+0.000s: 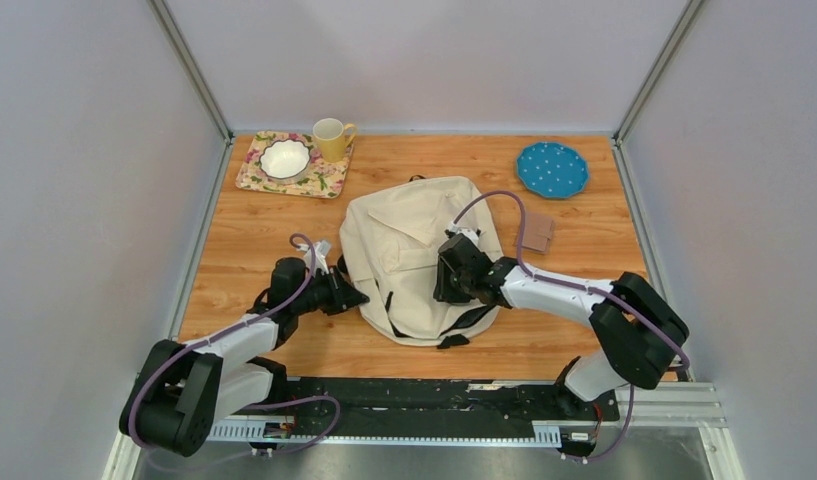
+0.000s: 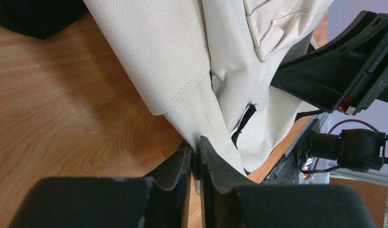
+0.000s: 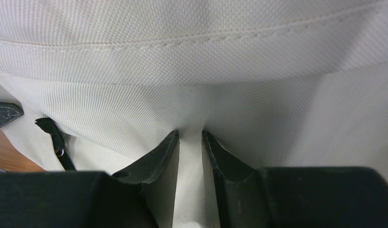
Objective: Pack the student bag
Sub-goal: Adjust the student bag at the center of the board.
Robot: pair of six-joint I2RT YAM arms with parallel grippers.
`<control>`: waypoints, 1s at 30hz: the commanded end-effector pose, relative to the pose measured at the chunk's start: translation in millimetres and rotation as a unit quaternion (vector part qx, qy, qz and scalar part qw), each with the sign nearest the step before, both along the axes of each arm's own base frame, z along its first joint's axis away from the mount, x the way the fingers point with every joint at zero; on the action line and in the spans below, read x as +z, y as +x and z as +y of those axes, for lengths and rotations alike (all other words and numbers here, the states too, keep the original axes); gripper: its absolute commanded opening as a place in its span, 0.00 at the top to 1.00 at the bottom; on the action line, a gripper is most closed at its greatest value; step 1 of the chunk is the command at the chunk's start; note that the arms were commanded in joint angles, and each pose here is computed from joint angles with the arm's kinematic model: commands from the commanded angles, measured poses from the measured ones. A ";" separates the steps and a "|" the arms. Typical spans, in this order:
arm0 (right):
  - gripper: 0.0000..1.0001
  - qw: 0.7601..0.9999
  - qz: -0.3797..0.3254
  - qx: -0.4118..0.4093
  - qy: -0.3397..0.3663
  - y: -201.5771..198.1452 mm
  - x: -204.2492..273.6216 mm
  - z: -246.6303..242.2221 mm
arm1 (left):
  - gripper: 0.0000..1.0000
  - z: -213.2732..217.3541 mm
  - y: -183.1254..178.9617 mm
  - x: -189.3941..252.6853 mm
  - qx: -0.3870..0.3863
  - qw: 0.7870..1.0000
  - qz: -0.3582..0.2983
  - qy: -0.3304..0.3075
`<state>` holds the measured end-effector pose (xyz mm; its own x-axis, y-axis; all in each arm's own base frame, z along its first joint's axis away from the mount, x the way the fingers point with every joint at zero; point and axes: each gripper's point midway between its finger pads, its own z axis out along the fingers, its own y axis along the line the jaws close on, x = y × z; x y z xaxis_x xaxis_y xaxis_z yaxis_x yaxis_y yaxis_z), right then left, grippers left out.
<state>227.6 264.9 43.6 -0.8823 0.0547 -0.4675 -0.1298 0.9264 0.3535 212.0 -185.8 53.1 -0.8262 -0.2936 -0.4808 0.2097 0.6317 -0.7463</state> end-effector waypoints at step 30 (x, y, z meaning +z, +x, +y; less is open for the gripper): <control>0.78 0.999 -0.026 -0.007 0.029 -36.3 26.0 -49.1 | 0.90 -18.1 -23.8 29.0 -0.031 0.997 0.008 -0.071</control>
<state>167.2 214.9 52.2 -0.9017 0.0720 -0.4264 -0.1336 0.8915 0.4329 190.6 -194.2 60.4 -0.8509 -0.3262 -0.4119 0.1770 0.5601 -0.8093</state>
